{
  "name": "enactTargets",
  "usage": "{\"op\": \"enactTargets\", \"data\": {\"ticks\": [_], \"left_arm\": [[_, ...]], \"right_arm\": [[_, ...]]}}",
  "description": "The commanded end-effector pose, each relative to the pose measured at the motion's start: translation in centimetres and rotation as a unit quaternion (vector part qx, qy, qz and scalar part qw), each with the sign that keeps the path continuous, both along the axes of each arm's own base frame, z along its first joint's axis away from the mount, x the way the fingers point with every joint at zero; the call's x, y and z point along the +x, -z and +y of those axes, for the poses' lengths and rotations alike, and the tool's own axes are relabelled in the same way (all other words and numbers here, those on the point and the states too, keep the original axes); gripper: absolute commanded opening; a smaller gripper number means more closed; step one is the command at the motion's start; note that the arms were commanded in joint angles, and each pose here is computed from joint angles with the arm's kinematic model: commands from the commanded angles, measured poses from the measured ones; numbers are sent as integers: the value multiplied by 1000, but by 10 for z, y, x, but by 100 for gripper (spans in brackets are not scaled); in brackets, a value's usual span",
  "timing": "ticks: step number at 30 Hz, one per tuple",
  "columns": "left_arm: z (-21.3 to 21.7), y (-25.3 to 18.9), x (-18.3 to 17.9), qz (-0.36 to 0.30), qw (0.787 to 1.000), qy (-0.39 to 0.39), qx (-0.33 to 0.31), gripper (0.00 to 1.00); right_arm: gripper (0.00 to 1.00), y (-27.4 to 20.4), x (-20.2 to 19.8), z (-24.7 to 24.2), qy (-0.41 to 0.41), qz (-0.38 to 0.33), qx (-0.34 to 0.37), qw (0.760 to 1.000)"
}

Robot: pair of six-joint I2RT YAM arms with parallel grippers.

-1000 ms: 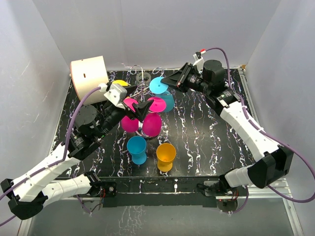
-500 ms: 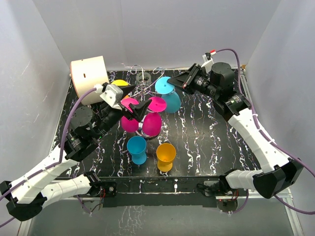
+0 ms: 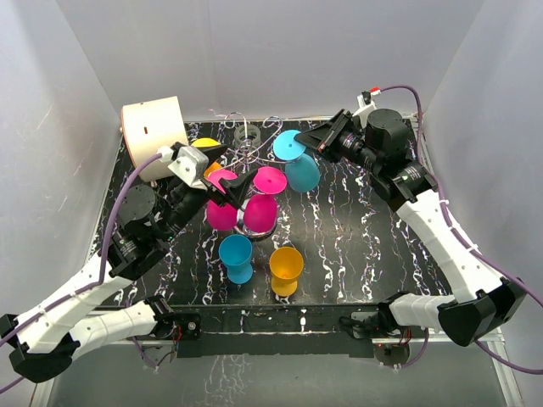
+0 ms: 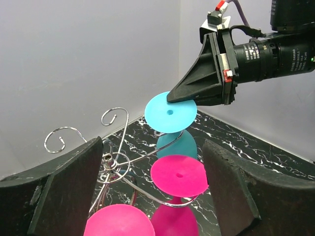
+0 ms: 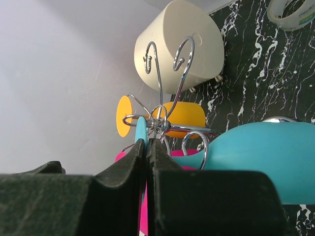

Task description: Place the wine glass upside down on the wine glass rack

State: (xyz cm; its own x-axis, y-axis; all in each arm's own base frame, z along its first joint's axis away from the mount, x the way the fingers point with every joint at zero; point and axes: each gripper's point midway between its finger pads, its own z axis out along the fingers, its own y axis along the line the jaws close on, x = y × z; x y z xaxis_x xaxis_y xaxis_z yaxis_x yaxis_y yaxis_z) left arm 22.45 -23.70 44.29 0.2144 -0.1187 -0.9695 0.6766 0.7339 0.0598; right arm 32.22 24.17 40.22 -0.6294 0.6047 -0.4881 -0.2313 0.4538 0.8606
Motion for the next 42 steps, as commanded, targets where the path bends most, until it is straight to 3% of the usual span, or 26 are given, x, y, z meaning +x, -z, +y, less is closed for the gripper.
{"op": "enactTargets", "data": {"ticks": [1, 9, 23, 31, 42], "left_arm": [[14, -19, -3, -28, 999, -18, -18, 80], [17, -20, -2, -30, 999, -25, -16, 81], [17, -19, -1, -33, 999, -28, -9, 81], [16, -20, -1, -37, 999, -27, -7, 81], [4, -13, -9, -41, 999, 12, 25, 85]], "right_arm": [[0, -21, 0, -9, 20, -42, 5, 999], [0, -11, 14, -15, 48, -39, -16, 998], [0, -1, 33, 2, 25, -38, -27, 999], [15, 2, 36, 5, 17, -37, -36, 999], [51, -2, 33, -12, 54, -47, -58, 996]]}}
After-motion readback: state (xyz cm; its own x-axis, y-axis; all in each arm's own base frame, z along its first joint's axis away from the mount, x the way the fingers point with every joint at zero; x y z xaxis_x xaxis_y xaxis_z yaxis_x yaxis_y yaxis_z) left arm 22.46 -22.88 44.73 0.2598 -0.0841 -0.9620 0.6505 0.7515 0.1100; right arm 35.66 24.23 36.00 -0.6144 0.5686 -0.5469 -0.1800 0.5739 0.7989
